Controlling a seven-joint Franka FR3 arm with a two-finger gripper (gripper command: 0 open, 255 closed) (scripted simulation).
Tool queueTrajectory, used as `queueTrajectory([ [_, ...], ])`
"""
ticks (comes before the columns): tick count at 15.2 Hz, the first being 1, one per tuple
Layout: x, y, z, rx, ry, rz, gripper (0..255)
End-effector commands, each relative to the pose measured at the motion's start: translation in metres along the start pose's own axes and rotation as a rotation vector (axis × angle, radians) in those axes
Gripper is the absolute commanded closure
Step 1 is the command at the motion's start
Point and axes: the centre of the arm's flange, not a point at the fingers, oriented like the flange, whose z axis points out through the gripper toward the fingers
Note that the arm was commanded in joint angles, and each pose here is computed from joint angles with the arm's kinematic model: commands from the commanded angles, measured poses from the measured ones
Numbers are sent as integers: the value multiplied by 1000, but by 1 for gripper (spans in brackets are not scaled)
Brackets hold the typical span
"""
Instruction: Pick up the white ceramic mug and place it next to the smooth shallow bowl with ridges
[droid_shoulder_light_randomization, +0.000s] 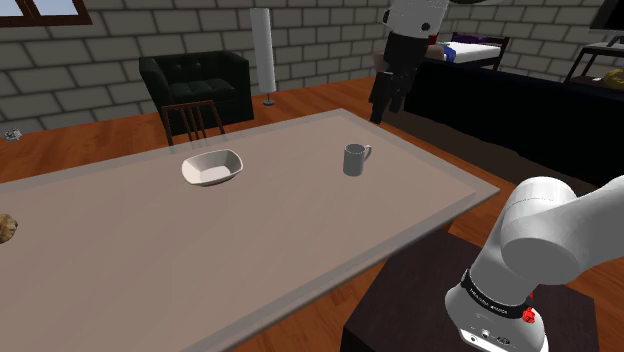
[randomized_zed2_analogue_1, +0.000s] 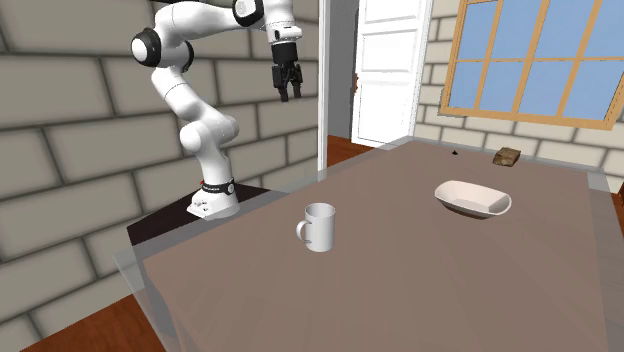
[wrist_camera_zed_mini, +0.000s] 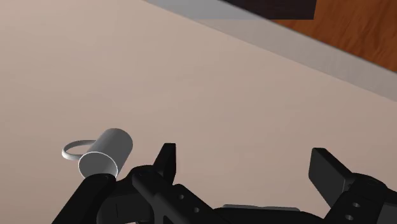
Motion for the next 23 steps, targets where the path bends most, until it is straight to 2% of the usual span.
queueTrajectory([
  [1,0,0,0,0,0,0,0],
  [23,175,154,201,-50,-228,80,0],
])
